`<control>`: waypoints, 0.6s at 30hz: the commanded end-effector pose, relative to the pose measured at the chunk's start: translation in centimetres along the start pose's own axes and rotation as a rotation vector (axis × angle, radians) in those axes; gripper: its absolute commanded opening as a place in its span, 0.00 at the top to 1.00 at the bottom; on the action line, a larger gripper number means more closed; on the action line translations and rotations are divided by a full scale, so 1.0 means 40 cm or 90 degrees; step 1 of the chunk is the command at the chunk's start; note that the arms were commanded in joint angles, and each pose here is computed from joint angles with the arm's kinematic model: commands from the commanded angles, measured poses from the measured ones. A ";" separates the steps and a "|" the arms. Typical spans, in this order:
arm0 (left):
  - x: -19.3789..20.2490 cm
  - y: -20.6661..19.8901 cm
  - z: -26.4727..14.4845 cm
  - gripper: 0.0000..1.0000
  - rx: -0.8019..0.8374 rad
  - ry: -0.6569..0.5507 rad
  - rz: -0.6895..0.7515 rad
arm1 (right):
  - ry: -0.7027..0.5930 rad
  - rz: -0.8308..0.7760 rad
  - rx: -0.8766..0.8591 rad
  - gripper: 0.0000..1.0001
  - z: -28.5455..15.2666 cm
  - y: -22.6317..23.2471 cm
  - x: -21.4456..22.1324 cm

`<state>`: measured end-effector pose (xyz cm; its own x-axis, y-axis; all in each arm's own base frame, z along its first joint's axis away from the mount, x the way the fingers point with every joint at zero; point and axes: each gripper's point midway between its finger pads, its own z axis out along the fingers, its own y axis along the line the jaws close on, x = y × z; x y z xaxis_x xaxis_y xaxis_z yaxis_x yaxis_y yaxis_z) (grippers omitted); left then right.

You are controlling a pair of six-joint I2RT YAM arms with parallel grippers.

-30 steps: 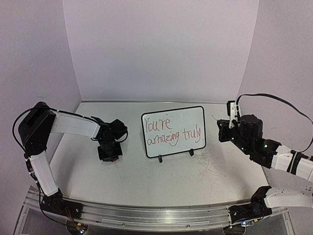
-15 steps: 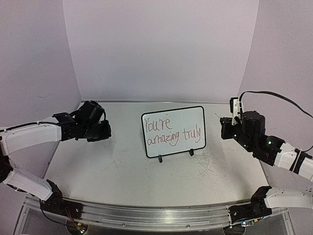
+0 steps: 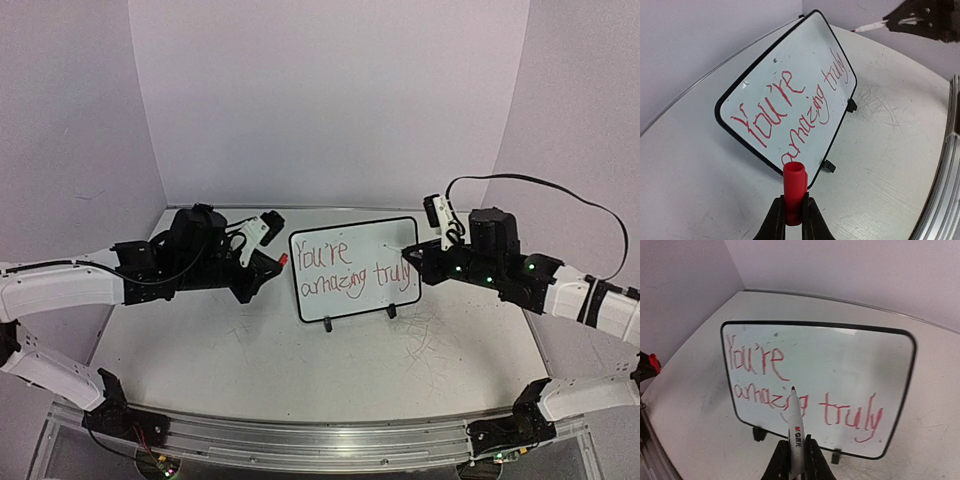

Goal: Write a sentence on the whiteboard
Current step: Insert the whiteboard marker without the cap into the pen cap.

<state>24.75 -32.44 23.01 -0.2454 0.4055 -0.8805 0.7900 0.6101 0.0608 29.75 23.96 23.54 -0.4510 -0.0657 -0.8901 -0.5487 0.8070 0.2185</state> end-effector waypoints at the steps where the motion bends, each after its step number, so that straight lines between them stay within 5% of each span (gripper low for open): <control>1: -0.048 -0.028 0.015 1.00 0.015 -0.043 0.205 | 0.026 -0.011 -0.204 1.00 0.007 0.200 -0.026; 18: 0.058 -0.095 0.052 1.00 0.038 -0.017 0.381 | 0.139 0.001 -0.363 1.00 0.063 0.367 -0.008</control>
<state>21.93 -35.04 19.38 0.2049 0.6463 -0.7350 0.8492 0.2560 0.4619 24.45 36.14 23.92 -0.5624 -0.2288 -0.7946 -0.7842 0.4524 0.4248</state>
